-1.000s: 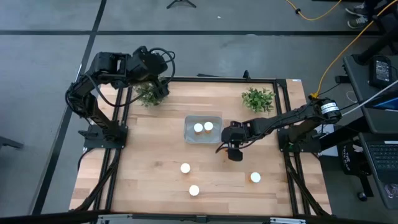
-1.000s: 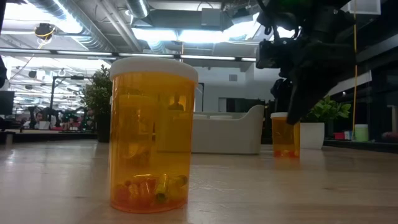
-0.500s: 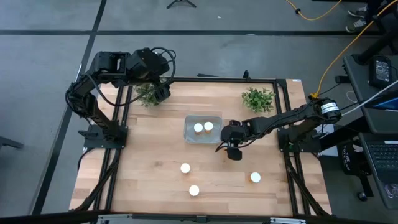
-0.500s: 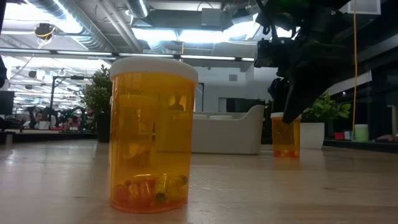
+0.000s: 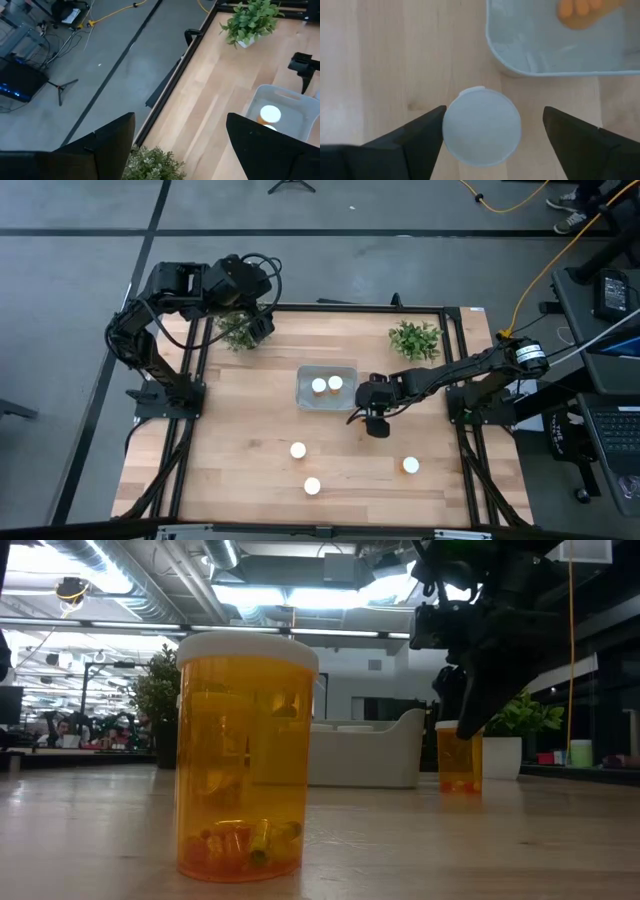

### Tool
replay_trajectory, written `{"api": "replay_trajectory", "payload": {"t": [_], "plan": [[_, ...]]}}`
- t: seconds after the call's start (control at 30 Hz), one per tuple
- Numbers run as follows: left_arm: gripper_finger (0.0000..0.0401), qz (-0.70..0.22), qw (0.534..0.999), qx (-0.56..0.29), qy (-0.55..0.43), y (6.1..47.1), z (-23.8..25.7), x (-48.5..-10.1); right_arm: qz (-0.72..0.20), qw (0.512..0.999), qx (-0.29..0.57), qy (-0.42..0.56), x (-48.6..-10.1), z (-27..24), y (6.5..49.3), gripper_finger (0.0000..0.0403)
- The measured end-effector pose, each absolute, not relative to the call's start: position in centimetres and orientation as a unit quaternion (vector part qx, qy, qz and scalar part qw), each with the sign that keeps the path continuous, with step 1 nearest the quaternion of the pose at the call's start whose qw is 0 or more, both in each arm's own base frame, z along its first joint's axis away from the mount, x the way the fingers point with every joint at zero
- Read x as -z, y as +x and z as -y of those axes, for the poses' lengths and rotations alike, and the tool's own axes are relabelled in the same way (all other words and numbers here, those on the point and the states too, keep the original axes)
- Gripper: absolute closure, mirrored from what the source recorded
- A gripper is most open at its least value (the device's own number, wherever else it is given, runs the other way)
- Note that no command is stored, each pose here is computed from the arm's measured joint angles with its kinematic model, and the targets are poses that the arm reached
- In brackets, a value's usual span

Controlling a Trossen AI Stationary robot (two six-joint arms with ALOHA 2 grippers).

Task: Pick and place pill bottles into a basket
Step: Put the orange pill bottle into the gray bin

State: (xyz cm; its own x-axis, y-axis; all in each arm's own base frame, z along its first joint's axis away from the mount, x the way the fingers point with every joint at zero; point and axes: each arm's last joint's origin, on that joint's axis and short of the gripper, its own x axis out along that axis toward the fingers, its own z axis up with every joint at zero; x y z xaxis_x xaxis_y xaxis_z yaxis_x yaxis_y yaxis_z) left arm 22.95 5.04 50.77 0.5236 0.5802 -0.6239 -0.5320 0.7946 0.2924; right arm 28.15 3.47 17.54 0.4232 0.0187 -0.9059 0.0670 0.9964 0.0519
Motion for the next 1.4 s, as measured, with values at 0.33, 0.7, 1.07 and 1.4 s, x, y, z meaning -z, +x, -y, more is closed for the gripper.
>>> {"api": "replay_trajectory", "payload": {"t": [0.33, 0.7, 1.07, 1.4], "plan": [[0.0093, -0.369, 0.872, -0.321, 0.03, 22.9, -5.0, -50.8, -0.534, 0.844, 0.01, 0.046, -17.3, -3.5, 28.0, 0.0132], [0.0093, -0.368, 0.872, -0.321, 0.03, 22.9, -5.0, -50.8, -0.533, 0.844, 0.001, 0.065, -16.5, -3.6, 27.8, 0.0137], [0.0093, -0.368, 0.87, -0.327, 0.033, 22.9, -5.1, -50.8, -0.524, 0.849, 0.0, 0.066, -16.6, -3.6, 27.9, 0.0138], [0.0093, -0.367, 0.87, -0.328, 0.031, 22.9, -5.1, -50.8, -0.524, 0.849, 0.0, 0.067, -16.6, -3.6, 27.9, 0.0195]]}}
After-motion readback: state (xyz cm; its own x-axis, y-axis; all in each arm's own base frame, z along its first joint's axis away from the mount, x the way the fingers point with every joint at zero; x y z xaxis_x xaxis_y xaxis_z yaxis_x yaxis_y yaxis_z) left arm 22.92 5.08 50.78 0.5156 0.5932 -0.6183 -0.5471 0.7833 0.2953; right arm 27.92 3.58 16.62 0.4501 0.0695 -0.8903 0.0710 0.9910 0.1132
